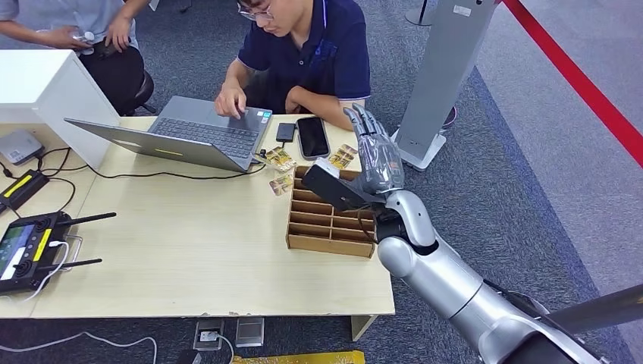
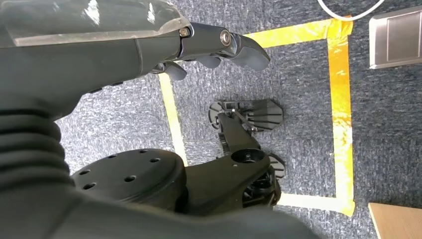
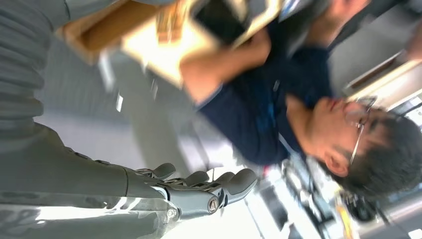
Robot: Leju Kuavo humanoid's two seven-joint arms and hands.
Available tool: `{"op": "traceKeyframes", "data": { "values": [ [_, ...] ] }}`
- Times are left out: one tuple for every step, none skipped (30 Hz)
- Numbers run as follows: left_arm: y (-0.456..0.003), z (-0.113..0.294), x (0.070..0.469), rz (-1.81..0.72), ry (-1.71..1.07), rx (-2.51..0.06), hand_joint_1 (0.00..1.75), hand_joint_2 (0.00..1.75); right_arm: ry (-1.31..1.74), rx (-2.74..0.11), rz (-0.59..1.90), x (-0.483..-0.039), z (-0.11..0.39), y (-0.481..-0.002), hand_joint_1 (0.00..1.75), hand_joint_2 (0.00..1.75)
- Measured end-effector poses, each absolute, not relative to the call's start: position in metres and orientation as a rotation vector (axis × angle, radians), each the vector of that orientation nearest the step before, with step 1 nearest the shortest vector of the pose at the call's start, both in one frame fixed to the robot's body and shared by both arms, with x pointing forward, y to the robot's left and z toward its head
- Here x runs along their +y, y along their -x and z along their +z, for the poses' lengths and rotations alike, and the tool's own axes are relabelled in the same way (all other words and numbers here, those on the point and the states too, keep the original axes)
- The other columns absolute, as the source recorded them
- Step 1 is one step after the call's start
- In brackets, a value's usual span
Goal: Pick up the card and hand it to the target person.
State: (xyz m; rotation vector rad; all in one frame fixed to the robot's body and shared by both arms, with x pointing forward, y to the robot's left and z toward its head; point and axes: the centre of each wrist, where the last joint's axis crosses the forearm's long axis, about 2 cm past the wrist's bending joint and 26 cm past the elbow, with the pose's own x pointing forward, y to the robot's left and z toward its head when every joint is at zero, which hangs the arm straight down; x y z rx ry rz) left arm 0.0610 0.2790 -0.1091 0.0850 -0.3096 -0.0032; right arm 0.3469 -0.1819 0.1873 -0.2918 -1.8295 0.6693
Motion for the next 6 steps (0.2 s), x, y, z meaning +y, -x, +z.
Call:
{"op": "traceKeyframes", "data": {
  "values": [
    [-0.061, -0.109, 0.279, 0.001, -0.085, -0.31, 0.0, 0.0, 0.231, -1.831, 0.628, -0.185, 0.182, -0.342, 0.0, 1.75],
    [-0.061, -0.109, 0.279, 0.005, -0.086, -0.309, 0.0, 0.0, 0.151, -1.832, 0.568, -0.188, 0.176, -0.335, 0.0, 1.75],
    [-0.061, -0.109, 0.279, 0.009, -0.086, -0.309, 0.0, 0.0, 0.099, -1.831, 0.528, -0.191, 0.17, -0.329, 0.0, 1.75],
    [-0.061, -0.109, 0.279, 0.011, -0.087, -0.309, 0.0, 0.0, 0.056, -1.83, 0.49, -0.194, 0.166, -0.324, 0.0, 1.75],
    [-0.061, -0.109, 0.279, 0.012, -0.087, -0.309, 0.0, 0.0, 0.004, -1.829, 0.446, -0.197, 0.161, -0.319, 0.0, 1.75],
    [-0.061, -0.109, 0.279, 0.013, -0.087, -0.309, 0.0, 0.0, -0.014, -1.827, 0.431, -0.198, 0.158, -0.316, 0.0, 1.75]
  ]
}}
